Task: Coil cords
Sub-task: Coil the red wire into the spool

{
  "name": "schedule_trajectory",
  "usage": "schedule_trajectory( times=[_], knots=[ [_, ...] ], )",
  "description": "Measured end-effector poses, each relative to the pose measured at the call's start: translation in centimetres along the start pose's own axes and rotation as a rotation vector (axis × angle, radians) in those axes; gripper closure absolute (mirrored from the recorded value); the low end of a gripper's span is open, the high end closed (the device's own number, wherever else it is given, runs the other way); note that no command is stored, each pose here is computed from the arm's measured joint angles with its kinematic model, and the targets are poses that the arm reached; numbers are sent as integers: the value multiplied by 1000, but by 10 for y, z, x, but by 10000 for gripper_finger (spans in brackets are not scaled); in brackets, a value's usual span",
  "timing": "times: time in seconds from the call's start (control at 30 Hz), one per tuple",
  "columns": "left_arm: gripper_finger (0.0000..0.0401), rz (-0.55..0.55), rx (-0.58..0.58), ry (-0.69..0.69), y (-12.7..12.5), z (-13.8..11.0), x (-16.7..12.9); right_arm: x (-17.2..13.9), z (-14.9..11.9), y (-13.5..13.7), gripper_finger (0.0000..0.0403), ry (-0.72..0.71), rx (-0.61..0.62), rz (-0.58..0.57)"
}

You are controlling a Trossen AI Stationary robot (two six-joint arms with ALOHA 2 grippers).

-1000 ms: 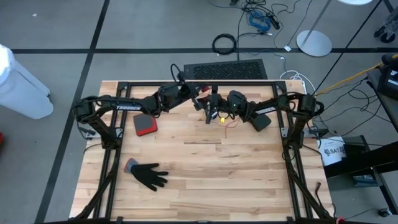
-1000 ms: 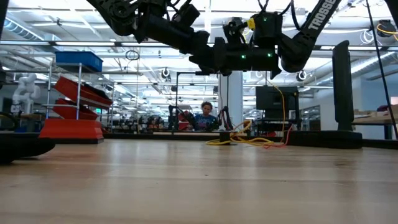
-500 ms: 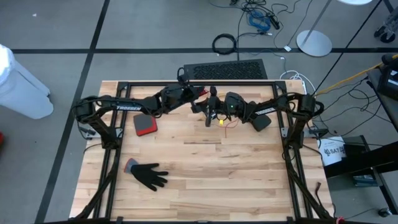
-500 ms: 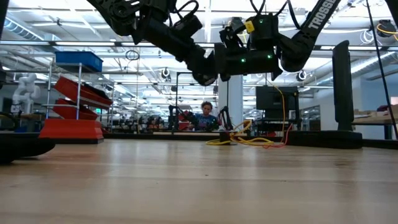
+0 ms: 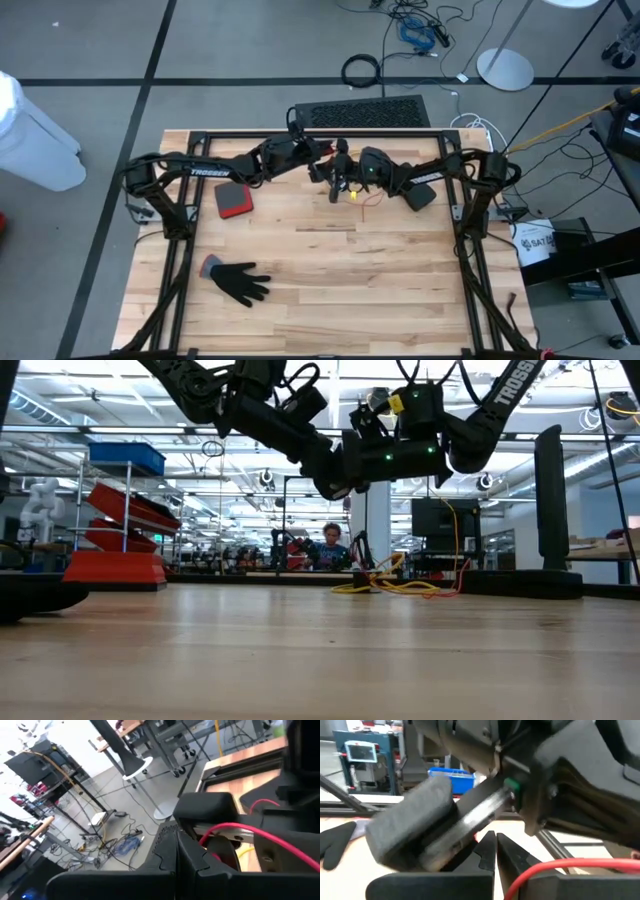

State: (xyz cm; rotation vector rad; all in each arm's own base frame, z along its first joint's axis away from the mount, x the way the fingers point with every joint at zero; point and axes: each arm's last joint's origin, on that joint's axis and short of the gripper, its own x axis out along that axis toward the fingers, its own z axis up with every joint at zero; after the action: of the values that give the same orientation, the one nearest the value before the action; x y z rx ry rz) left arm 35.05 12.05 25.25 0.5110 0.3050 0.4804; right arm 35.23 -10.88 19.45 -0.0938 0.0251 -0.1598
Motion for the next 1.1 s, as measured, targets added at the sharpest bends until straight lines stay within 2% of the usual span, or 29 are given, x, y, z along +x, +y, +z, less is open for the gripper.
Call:
schedule_trajectory(
  times=[0.2,0.63,1.0,1.1],
  knots=[
    [401,3,-31,-7,0,0,1,3,2,0,403,16,-14,-6],
    [401,43,-23,17,0,0,1,3,-4,-2,403,92,8,-31],
    [401,89,-51,-34,4,6,1,3,0,-4,403,57,-78,-100],
    [401,104,-102,-57,7,8,1,3,3,-5,403,29,-113,-124]
  ],
)
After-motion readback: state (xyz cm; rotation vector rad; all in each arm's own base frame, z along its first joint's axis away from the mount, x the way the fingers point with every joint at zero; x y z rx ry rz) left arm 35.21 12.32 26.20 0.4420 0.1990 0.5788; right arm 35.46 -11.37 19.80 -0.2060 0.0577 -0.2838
